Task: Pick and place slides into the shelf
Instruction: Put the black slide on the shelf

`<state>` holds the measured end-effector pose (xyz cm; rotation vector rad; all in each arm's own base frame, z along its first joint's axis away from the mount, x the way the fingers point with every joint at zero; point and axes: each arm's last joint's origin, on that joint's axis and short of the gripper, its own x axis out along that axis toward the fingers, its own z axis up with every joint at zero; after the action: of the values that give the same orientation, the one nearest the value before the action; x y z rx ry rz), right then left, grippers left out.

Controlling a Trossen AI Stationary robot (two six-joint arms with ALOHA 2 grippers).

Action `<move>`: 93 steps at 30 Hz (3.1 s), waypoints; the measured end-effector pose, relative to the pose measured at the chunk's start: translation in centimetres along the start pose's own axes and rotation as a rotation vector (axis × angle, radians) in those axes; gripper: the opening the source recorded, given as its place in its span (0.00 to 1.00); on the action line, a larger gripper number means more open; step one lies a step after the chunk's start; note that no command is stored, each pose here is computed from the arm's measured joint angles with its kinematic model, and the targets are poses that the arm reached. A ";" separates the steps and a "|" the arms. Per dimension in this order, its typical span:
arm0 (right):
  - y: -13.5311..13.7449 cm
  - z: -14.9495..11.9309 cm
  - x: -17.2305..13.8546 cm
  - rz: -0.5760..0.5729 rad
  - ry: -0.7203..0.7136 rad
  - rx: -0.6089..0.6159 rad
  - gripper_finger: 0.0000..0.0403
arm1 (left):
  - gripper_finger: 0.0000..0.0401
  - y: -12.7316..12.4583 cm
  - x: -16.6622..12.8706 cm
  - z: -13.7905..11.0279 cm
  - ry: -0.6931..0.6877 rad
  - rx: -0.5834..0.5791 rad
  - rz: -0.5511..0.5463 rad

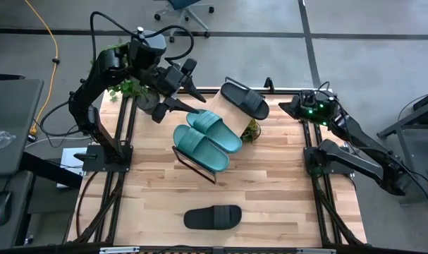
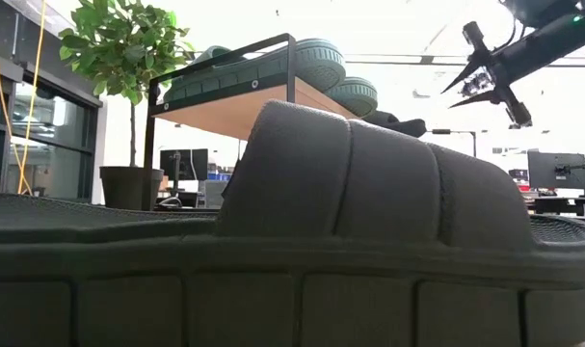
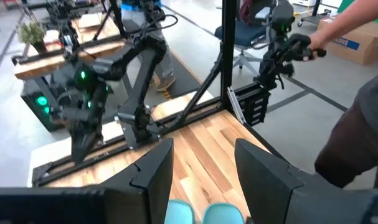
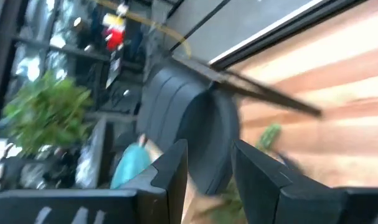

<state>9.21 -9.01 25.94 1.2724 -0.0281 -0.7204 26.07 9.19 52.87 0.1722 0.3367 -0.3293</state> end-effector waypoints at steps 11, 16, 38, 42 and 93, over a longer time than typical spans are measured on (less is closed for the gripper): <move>-0.6 -3.9 -1.9 -0.021 0.384 0.021 0.28 | 0.40 -1.3 0.2 -1.4 0.152 -0.110 -0.066; -0.1 -5.6 -2.3 -0.020 0.427 0.004 0.28 | 0.40 -3.6 1.5 -1.5 0.285 -0.090 -0.055; 1.9 -20.4 -1.3 -0.046 0.559 -0.018 0.28 | 0.40 -7.4 1.2 -0.7 0.386 -0.073 0.052; 1.2 -23.4 -1.4 -0.025 0.500 0.045 0.28 | 0.40 -7.6 0.7 -0.6 0.375 -0.064 0.061; -0.7 -36.6 0.8 -0.320 0.620 0.151 0.34 | 0.40 -8.0 0.2 -0.4 0.340 0.026 -0.029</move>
<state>24.21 21.86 13.19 1.6214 0.6485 -0.5719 23.36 1.73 51.51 0.2498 0.6713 -0.3333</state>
